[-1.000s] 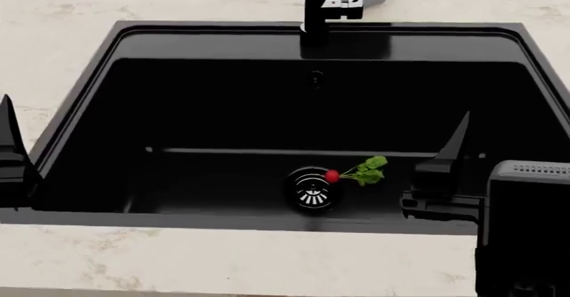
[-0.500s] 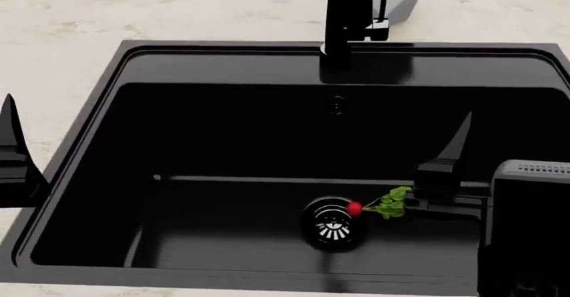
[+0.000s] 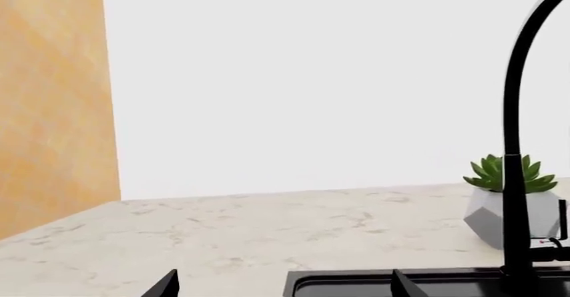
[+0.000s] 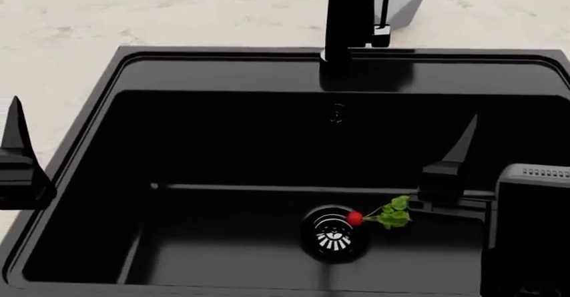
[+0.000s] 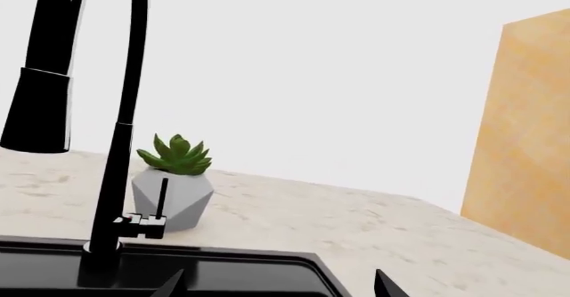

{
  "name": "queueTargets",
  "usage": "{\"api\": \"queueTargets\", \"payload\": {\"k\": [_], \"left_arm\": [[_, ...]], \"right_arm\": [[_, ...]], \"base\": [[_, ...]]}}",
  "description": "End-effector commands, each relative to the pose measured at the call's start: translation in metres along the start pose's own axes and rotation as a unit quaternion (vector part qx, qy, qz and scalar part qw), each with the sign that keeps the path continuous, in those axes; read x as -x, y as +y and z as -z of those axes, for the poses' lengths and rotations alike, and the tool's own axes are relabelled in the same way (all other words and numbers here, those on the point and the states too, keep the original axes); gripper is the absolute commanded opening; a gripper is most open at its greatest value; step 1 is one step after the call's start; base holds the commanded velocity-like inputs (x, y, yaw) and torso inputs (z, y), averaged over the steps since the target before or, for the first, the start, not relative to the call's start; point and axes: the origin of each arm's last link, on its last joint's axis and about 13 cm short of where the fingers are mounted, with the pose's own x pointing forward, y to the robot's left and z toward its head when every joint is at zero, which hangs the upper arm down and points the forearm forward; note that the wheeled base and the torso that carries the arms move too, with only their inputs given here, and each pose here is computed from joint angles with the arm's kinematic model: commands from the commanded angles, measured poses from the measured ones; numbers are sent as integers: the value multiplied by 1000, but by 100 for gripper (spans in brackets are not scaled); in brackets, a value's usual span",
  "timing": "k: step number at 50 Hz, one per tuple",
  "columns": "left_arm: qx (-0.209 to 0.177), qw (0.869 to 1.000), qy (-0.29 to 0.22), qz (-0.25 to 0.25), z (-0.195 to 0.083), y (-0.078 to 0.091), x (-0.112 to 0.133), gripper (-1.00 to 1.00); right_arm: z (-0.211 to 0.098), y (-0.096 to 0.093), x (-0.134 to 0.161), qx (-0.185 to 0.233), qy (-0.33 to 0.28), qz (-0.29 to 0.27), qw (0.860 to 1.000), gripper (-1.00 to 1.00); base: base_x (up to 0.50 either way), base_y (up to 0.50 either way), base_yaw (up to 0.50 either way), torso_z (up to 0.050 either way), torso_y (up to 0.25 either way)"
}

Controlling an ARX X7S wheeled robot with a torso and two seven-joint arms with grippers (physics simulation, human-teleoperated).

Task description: Turn the sink spout to the right.

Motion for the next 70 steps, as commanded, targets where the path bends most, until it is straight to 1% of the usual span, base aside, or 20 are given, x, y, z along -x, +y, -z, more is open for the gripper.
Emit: {"api": "queueTargets", "payload": {"k": [1,28,46,54,55,62,70], "left_arm": [[-1,1000,2,0,2,0,0,100],[1,1000,5,7,3,-2,0,100],[3,1000,6,14,5,-4,1,100],[3,1000,6,13,4,-4,1,100],[4,1000,6,14,4,-5,1,100],[3,1000,7,15,5,-5,2,100],[2,1000,11,17,8,-6,2,100]], "right_arm": [[0,0,0,0,-1,0,1000,100],[0,0,1,5,3,-1,1000,100],[2,1,2,5,6,-1,1000,100],[3,0,1,19,10,14,1000,100],[3,0,2,11,12,8,1000,100],[-4,0,1,13,3,13,1000,100],[-21,11,0,-6,-11,-18,1000,100]], "base": [[66,0,0,0,0],[112,-62,0,0,0],[186,0,0,0,0],[49,0,0,0,1],[0,0,0,0,0],[0,0,0,0,0],[0,0,0,0,0]]}}
